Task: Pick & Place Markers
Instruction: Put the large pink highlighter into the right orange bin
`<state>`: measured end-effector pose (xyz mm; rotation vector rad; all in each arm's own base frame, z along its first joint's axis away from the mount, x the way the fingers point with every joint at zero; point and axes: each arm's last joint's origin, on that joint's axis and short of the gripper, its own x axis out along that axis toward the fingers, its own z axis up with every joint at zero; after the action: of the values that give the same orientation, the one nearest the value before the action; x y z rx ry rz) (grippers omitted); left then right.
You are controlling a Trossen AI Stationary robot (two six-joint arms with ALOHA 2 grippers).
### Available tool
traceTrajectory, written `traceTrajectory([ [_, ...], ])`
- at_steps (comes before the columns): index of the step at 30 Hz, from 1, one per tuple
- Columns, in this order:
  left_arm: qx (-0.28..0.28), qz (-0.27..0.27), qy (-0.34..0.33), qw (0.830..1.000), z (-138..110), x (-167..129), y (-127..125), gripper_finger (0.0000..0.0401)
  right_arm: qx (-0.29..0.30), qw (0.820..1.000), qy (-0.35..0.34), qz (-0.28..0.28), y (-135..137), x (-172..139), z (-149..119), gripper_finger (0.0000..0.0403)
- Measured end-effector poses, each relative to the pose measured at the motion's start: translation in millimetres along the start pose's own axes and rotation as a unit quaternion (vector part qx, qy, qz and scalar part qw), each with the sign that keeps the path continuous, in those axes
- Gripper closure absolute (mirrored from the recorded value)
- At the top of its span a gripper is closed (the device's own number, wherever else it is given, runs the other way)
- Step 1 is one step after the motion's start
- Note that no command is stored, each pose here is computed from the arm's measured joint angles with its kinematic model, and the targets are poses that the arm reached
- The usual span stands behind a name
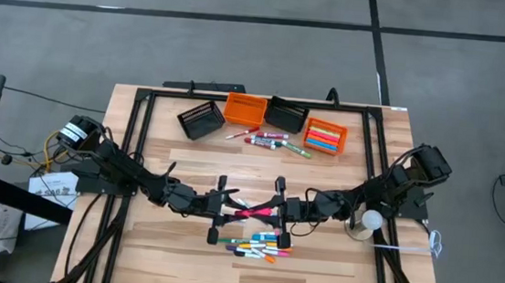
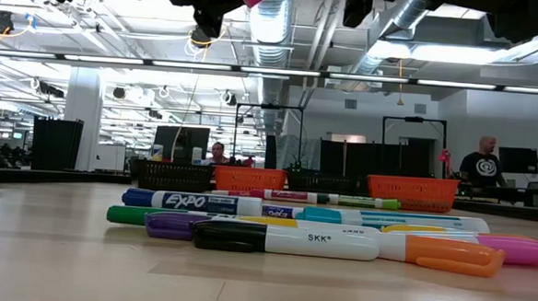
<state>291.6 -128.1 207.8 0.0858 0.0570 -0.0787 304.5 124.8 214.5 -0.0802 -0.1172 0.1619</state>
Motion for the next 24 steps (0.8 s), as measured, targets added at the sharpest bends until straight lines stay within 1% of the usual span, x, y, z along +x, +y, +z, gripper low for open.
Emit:
traceTrajectory([
  [4, 0.008, -0.003, 0.003, 1.0, -0.6, 0.0, -0.2, 0.0295, 0.005, 1.0, 0.001, 0.002, 0.1, -0.1, -0.2, 0.0333],
  [9, 0.008, -0.006, 0.019, 1.0, -3.9, 0.0, -0.5, 0.0263, 0.004, 1.0, 0.001, 0.002, 0.3, -0.2, -0.3, 0.0355],
  [13, 0.004, -0.005, 0.022, 1.0, -4.5, -0.1, -0.5, 0.0241, 0.004, 1.0, 0.0, 0.002, 0.4, -0.2, -0.2, 0.0355],
  [15, 0.004, -0.004, 0.025, 1.0, -4.9, -0.2, -0.4, 0.0233, 0.004, 1.0, 0.0, 0.001, 0.5, -0.4, 0.3, 0.0348],
  [19, 0.001, -0.002, 0.056, 0.998, -4.0, -5.2, 1.8, 0.0225, 0.003, 1.0, 0.0, -0.005, 1.5, -2.8, 5.8, 0.0343],
  [22, -0.003, -0.002, 0.07, 0.998, 3.1, -12.4, 4.9, 0.0224, 0.0, 1.0, 0.004, -0.005, 2.5, -6.4, 13.1, 0.035],
  [24, -0.011, -0.002, 0.074, 0.997, 10.2, -18.7, 7.6, 0.0224, -0.006, 1.0, 0.009, -0.015, 3.6, -9.6, 18.3, 0.0354],
])
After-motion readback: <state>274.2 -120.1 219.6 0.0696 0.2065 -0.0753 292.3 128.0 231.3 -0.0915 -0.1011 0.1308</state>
